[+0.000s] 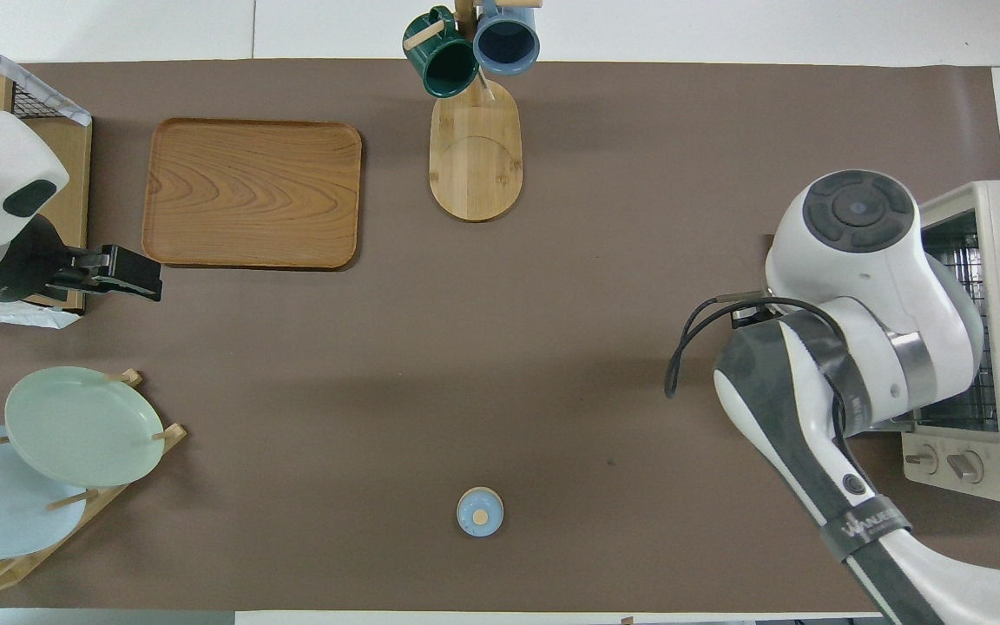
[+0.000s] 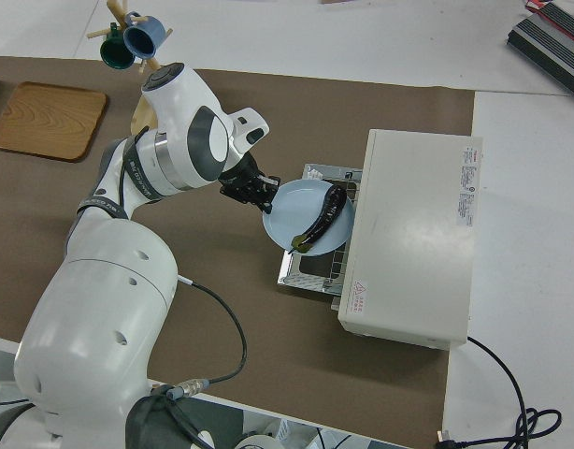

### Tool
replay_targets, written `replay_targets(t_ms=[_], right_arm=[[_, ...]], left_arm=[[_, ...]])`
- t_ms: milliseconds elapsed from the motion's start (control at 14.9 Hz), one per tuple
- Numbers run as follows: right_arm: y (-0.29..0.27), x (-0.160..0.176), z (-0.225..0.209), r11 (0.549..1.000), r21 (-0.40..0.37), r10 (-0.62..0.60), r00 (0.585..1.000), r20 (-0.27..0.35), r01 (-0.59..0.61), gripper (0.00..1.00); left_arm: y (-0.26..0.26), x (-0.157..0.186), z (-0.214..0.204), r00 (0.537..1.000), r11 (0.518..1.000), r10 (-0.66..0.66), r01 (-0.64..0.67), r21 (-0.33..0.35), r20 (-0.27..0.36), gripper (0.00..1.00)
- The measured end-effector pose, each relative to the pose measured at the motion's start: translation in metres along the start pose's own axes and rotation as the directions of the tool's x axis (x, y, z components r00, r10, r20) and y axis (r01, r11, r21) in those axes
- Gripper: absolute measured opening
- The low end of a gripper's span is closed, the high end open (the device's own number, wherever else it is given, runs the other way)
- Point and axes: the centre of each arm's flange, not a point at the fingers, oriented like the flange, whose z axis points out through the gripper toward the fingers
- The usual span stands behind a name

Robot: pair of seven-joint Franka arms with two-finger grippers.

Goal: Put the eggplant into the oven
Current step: 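Insert the eggplant into the open oven and release it with the right gripper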

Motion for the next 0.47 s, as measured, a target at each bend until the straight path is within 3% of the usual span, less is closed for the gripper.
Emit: replay_targets(t_ms=[470], right_arm=[[0.053,0.004,0.013,0.993,-0.013,-0.115,0.993,0.021,0.115,0.03]], left_arm=[[0.0,0.0,0.0,1.0,1.0,0.0,0.0,0.0,0.0,1.0]])
